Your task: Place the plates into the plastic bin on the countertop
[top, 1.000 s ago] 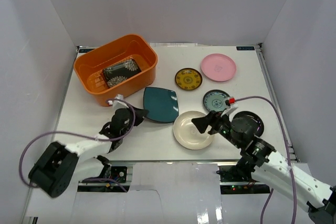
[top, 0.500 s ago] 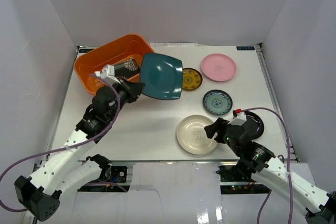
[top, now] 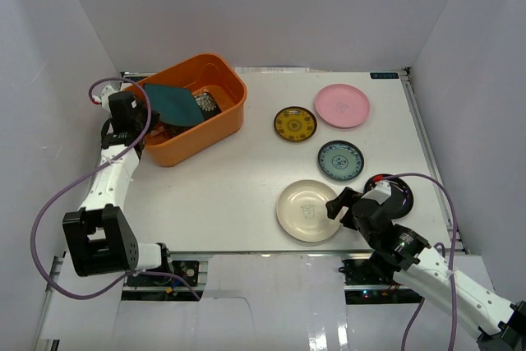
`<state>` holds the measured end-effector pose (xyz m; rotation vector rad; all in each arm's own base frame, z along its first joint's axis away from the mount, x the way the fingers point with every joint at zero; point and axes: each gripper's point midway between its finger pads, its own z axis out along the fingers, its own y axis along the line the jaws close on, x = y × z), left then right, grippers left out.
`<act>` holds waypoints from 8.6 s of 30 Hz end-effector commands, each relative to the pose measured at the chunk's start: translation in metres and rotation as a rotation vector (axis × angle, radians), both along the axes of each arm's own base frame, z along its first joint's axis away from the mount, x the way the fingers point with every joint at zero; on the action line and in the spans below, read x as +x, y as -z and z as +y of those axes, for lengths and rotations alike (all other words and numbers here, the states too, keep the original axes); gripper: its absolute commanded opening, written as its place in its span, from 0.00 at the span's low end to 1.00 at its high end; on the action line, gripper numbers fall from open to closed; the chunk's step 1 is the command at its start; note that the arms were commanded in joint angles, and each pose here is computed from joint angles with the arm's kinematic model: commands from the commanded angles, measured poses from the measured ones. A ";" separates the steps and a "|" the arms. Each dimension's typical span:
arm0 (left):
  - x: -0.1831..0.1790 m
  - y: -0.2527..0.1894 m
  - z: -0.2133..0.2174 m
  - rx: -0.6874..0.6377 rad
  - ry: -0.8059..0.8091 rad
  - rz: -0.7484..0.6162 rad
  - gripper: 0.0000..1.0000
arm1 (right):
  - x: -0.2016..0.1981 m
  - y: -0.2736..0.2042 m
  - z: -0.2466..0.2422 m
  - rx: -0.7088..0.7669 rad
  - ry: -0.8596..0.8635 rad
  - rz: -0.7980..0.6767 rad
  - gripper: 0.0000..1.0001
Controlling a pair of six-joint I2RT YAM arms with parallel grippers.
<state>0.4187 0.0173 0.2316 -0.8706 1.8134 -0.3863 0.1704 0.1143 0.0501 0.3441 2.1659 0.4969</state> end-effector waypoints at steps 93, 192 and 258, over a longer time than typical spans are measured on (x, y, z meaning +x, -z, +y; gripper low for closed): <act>0.026 0.033 0.006 0.133 0.090 0.195 0.00 | 0.330 -0.016 -0.102 0.009 0.255 0.021 0.52; 0.046 0.041 -0.016 0.013 0.241 0.188 0.84 | 0.055 -0.114 -0.009 0.076 -0.141 -0.260 0.79; 0.022 0.201 -0.342 -0.029 0.314 0.127 0.44 | 0.062 -0.061 -0.168 0.203 0.633 -0.137 0.08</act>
